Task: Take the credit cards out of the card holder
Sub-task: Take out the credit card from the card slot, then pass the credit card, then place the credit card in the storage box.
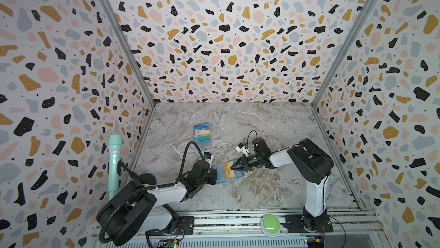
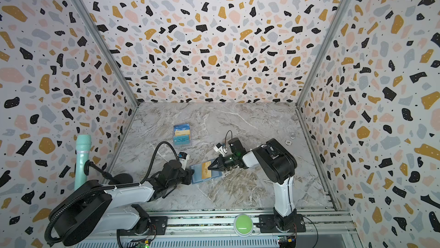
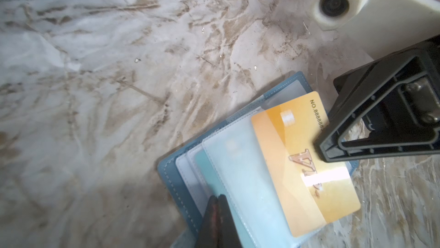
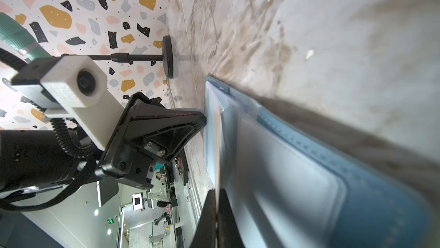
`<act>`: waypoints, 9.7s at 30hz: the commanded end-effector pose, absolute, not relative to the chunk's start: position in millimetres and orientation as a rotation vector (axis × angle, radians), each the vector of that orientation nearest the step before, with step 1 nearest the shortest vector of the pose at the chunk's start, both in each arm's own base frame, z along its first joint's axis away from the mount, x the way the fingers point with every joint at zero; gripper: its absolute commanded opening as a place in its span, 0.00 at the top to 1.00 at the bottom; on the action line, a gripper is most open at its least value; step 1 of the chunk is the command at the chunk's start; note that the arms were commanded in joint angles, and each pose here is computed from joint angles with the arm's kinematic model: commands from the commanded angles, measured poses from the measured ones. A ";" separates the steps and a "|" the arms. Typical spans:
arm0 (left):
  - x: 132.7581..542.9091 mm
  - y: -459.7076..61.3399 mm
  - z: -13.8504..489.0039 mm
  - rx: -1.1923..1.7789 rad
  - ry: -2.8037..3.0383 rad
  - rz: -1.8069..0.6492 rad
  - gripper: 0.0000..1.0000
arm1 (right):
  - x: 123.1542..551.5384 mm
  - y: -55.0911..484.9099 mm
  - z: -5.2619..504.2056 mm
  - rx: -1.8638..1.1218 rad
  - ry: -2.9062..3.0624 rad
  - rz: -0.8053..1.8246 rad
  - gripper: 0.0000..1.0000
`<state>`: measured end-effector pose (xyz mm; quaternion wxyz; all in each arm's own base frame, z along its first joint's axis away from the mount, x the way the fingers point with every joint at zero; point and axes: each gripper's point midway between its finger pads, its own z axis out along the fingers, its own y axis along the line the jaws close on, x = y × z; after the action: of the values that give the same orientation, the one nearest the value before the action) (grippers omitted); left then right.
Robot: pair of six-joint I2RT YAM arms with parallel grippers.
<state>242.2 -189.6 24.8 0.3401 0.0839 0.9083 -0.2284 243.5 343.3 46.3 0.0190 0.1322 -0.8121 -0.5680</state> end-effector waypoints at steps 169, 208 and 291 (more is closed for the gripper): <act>196.8 -263.8 309.9 1.226 1.614 -0.943 0.50 | 182.1 282.2 283.2 1.917 -2.497 -2.168 1.00; 200.4 -278.1 266.8 1.339 1.697 -1.034 1.00 | 206.8 290.0 265.6 1.913 -2.743 -1.947 0.46; 457.4 -104.8 81.2 1.826 2.089 -0.098 0.93 | 284.1 217.4 211.5 1.018 -3.383 -1.678 0.15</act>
<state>456.3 -109.9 94.7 0.1931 0.6568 0.7281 -0.0356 283.1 218.2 207.0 -0.3691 0.2400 -0.8047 -0.3981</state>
